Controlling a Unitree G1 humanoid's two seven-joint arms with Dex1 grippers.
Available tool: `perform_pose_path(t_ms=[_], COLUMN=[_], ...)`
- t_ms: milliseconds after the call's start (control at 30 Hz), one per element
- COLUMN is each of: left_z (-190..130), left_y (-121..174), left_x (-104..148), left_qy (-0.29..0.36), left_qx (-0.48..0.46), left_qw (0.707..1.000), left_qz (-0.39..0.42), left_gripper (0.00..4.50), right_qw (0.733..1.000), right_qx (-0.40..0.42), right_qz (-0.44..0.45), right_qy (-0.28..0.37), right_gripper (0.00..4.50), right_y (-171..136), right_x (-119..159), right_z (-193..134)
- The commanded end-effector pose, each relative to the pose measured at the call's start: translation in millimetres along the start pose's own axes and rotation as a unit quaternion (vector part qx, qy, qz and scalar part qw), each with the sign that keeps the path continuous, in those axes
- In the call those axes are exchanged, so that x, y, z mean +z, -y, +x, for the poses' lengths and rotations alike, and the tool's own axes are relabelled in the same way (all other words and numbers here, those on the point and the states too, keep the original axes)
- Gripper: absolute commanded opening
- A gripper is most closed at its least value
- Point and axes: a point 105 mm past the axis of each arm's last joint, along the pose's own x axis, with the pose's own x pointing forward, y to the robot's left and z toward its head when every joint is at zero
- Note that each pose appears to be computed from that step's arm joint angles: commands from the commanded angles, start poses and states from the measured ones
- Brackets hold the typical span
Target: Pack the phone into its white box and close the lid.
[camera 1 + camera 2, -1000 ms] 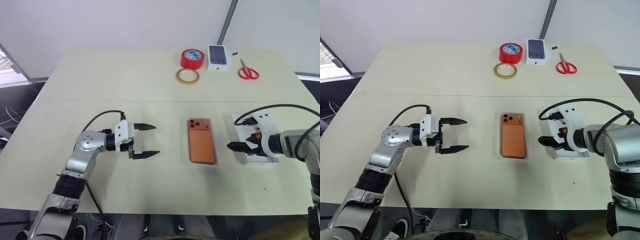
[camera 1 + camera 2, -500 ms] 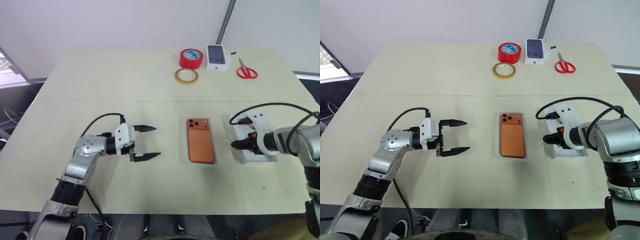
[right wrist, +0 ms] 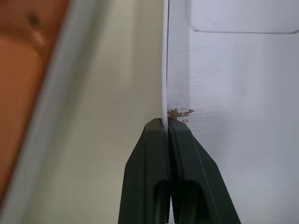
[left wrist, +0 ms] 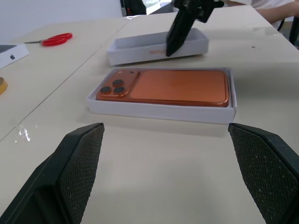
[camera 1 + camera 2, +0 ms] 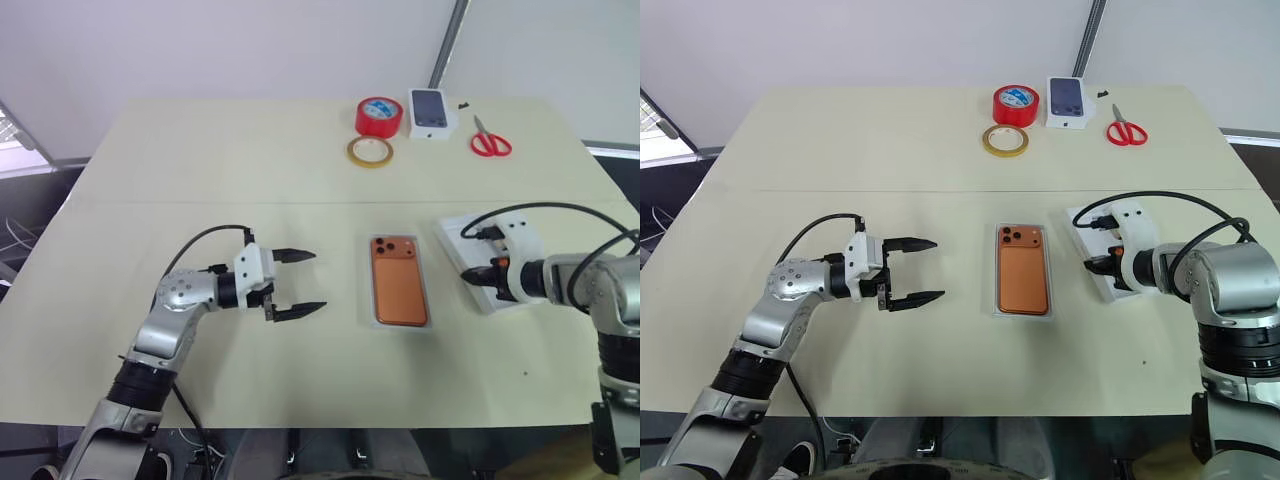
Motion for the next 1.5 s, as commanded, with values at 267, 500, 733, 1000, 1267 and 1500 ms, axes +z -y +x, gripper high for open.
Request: perform_pose_path(t_ms=[267, 500, 733, 1000, 1267, 1500], left_z=[3.0, 0.4, -3.3, -7.2, -1.1, 18.0], left_y=[-8.8, -17.6, -28.3, -27.1, -9.2, 3.6], left_x=[6.0, 12.0, 27.6, 30.8, 21.5, 13.3], left_qy=[0.007, 0.013, 0.038, 0.049, 0.043, 0.043], left_qx=[0.020, 0.041, 0.067, 0.070, 0.041, 0.031], left_qw=[1.000, 0.999, 0.997, 0.996, 0.997, 0.997], left_qz=[-0.009, -0.019, -0.013, -0.021, -0.042, -0.049], left_gripper=[4.50, 4.50, 4.50, 4.50, 2.69, 0.09], right_qw=[0.938, 0.852, 0.840, 0.826, 0.838, 0.834], right_qx=[0.186, 0.392, 0.476, 0.501, 0.466, 0.452], right_qz=[0.107, 0.154, 0.153, 0.215, 0.267, 0.301], right_qy=[0.271, 0.311, 0.211, 0.146, 0.100, 0.100], right_gripper=[0.04, 0.04, 0.04, 0.04, 0.00, 0.00], right_y=[-61.6, -136.5, -180.1, -186.7, -185.7, -181.7], right_x=[77.6, 79.4, 8.9, -7.9, -13.6, -3.8], right_z=[-17.2, -46.7, -50.0, -66.7, -40.4, -21.7])
